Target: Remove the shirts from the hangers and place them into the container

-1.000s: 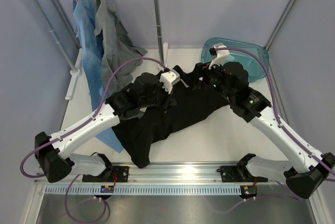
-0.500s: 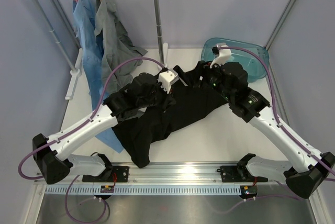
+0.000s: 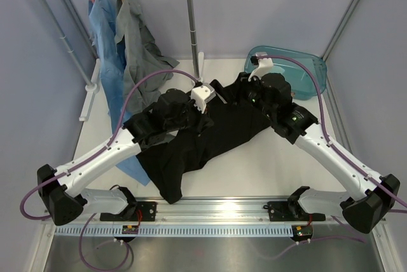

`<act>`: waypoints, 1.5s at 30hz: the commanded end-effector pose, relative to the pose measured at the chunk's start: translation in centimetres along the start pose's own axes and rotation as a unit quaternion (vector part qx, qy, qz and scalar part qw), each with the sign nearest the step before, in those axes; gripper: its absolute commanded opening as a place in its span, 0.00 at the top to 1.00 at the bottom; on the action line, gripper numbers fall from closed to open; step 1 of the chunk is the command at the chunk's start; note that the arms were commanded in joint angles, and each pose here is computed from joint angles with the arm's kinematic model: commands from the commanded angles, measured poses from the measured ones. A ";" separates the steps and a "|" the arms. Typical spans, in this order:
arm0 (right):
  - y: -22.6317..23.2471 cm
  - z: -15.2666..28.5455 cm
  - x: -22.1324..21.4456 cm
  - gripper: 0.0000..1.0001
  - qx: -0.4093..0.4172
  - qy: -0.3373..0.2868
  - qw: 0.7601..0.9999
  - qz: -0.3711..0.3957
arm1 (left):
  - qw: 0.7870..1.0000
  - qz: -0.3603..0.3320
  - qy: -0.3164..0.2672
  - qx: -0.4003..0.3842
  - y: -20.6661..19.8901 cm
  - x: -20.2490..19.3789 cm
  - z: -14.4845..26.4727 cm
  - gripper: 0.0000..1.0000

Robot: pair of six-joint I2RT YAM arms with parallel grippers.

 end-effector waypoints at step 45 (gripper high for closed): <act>-0.2 3.6 4.7 1.00 -0.001 -0.104 0.992 0.078 | 0.990 0.087 -0.112 -0.018 -3.4 6.7 0.3 0.90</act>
Point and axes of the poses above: each gripper's point midway between its finger pads, its own z axis back along the fingers, its own y axis along the line the jaws close on, x = y × z, the point moved 7 cm from there along z, back along the fingers, and after that the axes turned 15 degrees about z, right-handed, at the moved point
